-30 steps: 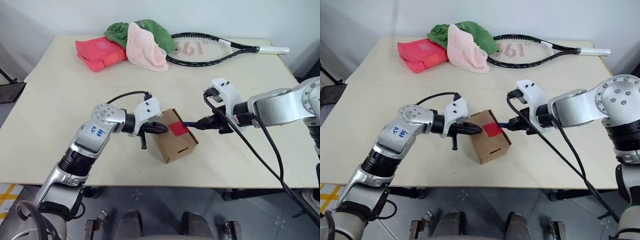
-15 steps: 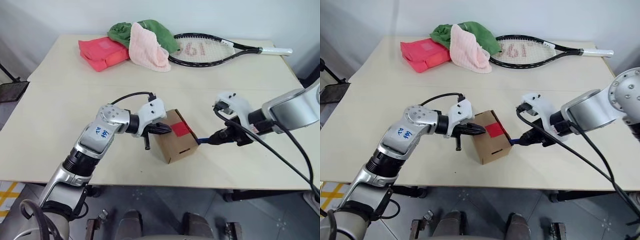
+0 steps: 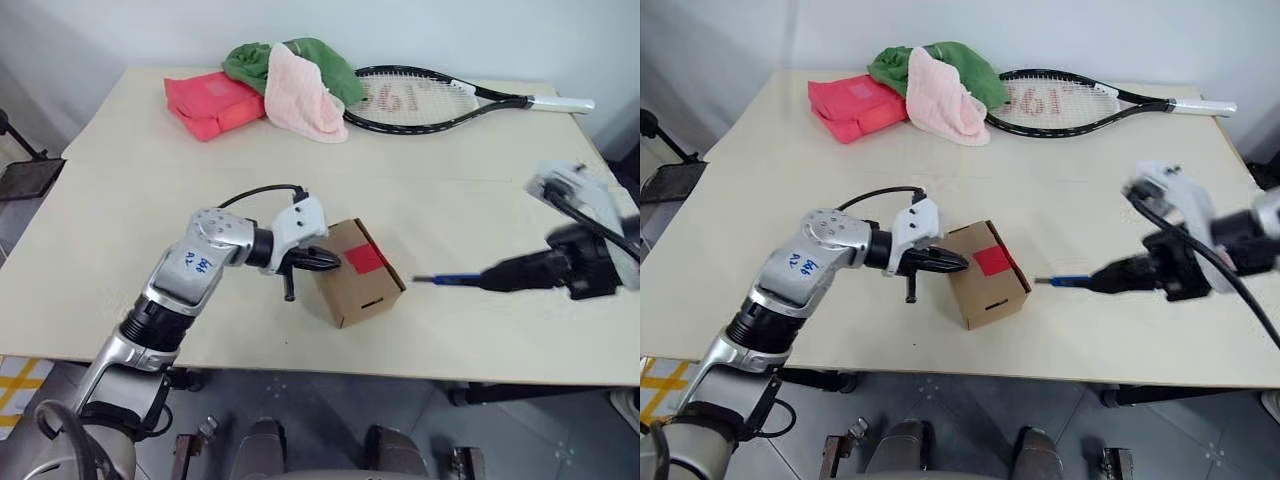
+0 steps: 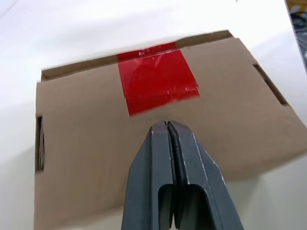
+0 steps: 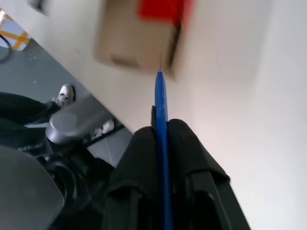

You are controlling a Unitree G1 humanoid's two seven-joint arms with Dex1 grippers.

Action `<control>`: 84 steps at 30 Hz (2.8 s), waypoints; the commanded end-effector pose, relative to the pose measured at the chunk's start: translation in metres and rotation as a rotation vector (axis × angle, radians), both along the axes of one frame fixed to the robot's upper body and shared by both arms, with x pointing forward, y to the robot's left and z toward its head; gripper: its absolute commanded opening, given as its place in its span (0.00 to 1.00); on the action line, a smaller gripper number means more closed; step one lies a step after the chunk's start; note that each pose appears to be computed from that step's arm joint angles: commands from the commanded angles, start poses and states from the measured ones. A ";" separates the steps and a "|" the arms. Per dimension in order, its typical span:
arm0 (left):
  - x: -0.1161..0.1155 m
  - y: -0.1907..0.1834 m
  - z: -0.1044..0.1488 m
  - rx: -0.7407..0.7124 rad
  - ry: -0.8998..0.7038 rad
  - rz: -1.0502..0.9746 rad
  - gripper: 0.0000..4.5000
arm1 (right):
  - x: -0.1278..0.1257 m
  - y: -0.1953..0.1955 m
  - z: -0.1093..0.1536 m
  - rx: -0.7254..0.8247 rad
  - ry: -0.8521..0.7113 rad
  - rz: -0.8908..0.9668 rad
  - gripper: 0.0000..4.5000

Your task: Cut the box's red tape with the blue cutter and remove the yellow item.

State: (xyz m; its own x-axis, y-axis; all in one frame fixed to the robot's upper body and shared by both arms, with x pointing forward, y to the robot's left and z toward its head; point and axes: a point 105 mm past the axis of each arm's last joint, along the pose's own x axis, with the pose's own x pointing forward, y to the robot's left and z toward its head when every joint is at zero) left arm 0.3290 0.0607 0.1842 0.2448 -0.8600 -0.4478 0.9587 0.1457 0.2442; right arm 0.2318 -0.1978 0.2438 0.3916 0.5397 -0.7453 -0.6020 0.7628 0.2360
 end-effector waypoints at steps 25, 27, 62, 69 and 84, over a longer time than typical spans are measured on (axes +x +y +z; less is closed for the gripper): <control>-0.029 0.081 0.004 -0.230 -0.009 0.141 0.00 | 0.066 -0.146 -0.098 0.068 -0.735 -0.326 0.71; -0.031 0.085 -0.002 -0.227 -0.001 0.165 0.00 | 0.054 -0.145 -0.091 0.088 -0.729 -0.252 0.87; -0.040 0.034 -0.068 -0.242 0.233 0.194 0.00 | 0.052 0.086 -0.119 0.232 -0.589 0.450 0.01; -0.042 0.039 -0.073 -0.222 0.252 0.196 0.00 | 0.036 0.089 -0.126 0.239 -0.540 0.434 0.01; -0.053 0.075 -0.032 -0.087 0.254 0.046 0.00 | 0.031 0.036 -0.087 0.213 -0.419 0.223 0.14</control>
State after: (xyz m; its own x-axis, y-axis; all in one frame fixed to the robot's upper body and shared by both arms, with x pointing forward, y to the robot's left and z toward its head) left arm 0.2783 0.1411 0.1266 0.2011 -0.8579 -0.4728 0.9622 0.2635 -0.0688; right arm 0.2703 -0.1663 0.1354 0.5051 0.7341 -0.4538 -0.8062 0.5890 0.0556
